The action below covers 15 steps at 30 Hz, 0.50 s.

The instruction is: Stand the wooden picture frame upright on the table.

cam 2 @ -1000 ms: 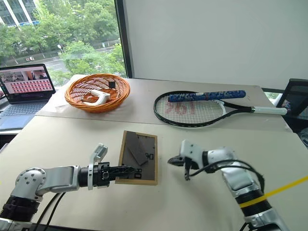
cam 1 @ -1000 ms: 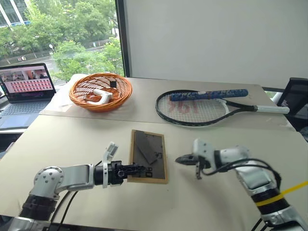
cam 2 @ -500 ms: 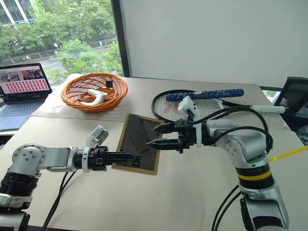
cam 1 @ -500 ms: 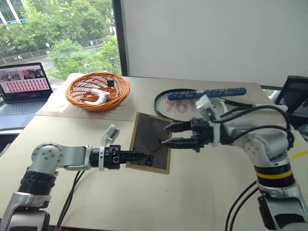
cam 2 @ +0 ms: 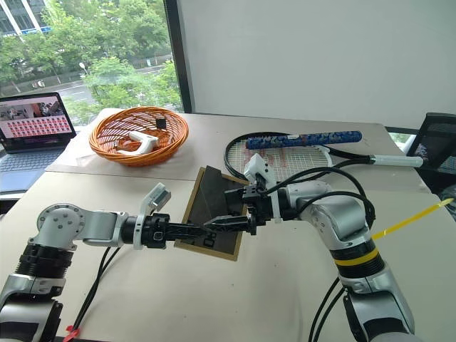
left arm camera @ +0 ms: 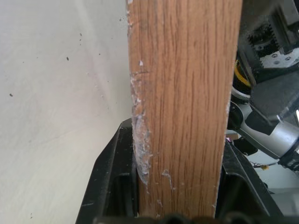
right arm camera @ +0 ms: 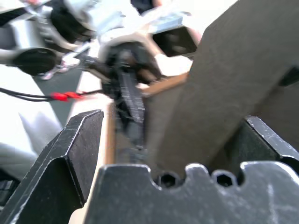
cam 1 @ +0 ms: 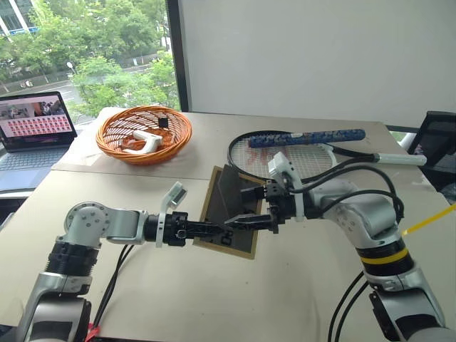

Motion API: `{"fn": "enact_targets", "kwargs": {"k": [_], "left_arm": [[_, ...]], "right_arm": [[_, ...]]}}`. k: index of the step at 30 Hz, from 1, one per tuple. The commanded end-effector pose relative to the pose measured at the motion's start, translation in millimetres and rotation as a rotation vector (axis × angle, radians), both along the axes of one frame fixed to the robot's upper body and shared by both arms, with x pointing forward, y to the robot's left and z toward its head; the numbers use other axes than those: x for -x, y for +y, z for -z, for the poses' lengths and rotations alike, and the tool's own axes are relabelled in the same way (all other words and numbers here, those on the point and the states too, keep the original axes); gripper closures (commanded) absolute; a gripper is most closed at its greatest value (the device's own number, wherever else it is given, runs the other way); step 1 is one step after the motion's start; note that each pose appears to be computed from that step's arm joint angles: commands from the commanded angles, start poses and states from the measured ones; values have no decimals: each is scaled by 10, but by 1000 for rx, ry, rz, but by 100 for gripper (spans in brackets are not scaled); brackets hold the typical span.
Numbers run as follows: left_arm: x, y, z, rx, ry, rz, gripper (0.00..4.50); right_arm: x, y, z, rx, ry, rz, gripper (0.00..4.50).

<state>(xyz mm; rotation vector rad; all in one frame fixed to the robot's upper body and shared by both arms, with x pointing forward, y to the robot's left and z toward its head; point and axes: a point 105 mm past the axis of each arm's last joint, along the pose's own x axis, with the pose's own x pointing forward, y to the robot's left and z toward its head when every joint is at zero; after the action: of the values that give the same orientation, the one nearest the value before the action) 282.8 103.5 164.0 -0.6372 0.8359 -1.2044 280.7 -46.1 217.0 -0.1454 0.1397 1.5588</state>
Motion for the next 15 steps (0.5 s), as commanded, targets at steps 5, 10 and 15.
{"fn": "enact_targets", "kwargs": {"k": [5, 10, 15], "left_arm": [[-68, 2, -251, 61, -62, 8, 332], [-55, -7, -304, 83, -59, 27, 332], [-49, 74, -374, 110, -58, 25, 332]], "right_arm": [[130, -110, -141, -22, -115, -47, 8], [-51, -242, -97, 14, -175, 57, 8], [-296, -674, -165, 90, -207, 249, 8]]}}
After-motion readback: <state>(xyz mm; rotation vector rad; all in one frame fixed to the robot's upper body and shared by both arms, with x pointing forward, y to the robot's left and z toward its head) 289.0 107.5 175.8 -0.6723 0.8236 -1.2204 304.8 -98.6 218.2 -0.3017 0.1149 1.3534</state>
